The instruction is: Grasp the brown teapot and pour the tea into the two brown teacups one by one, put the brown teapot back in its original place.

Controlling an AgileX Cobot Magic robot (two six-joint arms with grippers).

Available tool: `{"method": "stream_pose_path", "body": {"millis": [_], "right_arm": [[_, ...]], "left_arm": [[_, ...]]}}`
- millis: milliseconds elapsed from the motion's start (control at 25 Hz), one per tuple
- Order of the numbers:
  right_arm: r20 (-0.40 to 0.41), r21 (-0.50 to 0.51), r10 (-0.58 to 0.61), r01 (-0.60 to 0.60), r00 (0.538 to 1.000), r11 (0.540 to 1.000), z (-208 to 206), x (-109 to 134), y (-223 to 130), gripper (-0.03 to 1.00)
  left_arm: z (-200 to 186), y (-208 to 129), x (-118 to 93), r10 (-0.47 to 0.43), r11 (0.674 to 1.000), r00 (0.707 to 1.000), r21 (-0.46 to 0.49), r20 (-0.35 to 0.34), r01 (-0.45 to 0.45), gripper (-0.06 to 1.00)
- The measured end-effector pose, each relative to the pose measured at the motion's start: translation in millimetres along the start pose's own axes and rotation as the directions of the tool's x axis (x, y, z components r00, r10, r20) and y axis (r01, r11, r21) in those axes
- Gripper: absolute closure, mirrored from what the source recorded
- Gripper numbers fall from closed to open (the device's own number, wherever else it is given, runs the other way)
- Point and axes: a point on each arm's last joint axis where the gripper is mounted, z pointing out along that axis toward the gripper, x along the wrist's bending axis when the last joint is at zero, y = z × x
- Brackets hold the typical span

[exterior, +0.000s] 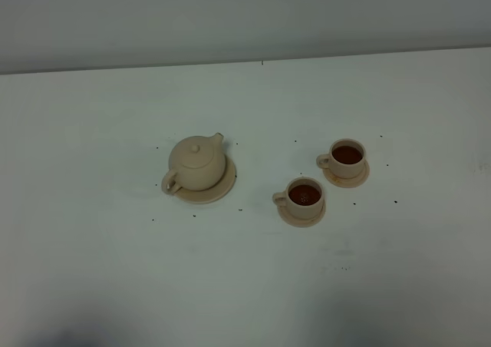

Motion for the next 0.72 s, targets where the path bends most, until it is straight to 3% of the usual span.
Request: {"method": "stream_pose_path", "body": {"millis": [720], "right_arm": [[0.0,0.0,0.001,-0.001,1.0,1.0,0.0,0.0,0.0,0.73]], "left_arm": [[0.0,0.0,0.0,0.0,1.0,1.0,0.0,0.0,0.0,0.95]]}}
